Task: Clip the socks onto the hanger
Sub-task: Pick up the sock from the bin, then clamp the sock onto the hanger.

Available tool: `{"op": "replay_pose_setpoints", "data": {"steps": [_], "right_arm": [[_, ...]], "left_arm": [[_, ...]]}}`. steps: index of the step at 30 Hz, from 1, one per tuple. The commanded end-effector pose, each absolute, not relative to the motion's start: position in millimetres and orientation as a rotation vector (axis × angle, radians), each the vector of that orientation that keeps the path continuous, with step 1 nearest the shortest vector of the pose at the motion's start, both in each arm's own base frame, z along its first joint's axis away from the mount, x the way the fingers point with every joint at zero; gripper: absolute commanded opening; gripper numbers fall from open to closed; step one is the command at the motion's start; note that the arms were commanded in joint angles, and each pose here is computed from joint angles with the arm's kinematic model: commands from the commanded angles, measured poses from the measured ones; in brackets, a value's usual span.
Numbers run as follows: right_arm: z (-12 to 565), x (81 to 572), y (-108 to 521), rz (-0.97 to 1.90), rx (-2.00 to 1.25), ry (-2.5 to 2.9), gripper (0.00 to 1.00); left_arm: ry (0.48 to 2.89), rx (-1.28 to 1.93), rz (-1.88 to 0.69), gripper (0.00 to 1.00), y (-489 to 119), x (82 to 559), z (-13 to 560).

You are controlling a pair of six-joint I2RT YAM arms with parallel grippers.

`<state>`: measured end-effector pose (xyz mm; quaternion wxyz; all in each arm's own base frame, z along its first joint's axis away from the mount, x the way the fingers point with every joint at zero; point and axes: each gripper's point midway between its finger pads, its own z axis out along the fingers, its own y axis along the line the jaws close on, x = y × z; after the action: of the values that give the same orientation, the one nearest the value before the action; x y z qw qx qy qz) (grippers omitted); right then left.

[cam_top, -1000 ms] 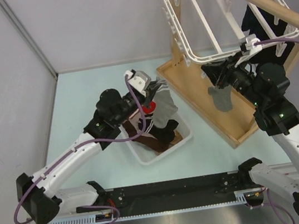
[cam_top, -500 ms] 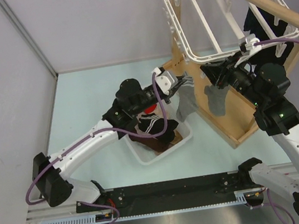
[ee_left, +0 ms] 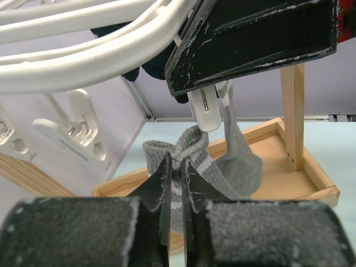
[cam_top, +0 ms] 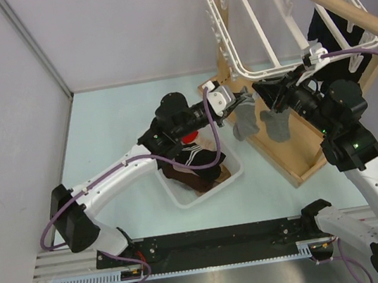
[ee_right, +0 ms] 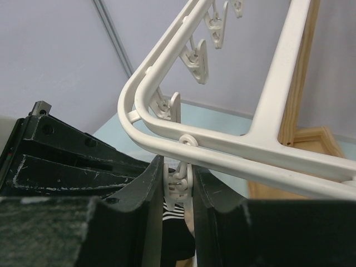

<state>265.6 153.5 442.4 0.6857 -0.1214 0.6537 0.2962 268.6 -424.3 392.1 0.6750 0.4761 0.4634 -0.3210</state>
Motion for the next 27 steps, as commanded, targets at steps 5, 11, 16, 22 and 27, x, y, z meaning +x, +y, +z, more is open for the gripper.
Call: {"op": "replay_pose_setpoints", "data": {"steps": [5, 11, 16, 22, 27], "right_arm": [[450.8, 257.8, 158.6, 0.681, -0.321, 1.429, 0.18], [450.9, 257.4, 158.4, 0.681, -0.321, 1.429, 0.18], [448.6, 258.2, 158.0, 0.677, -0.320, 1.438, 0.18], [447.5, 257.7, 157.8, 0.675, -0.322, 1.442, 0.18], [444.8, 259.3, 156.6, 0.661, -0.320, 1.451, 0.18]], "left_arm": [[0.944, 1.110, -0.743, 0.01, -431.5, 253.6, 417.5], [0.948, 1.120, -0.737, 0.01, -432.8, 254.4, 416.3], [0.941, 1.107, -0.732, 0.01, -432.9, 256.0, 420.9], [0.937, 1.084, -0.720, 0.00, -432.1, 258.6, 429.1], [0.930, 1.090, -0.736, 0.00, -432.7, 254.3, 432.3]]}}
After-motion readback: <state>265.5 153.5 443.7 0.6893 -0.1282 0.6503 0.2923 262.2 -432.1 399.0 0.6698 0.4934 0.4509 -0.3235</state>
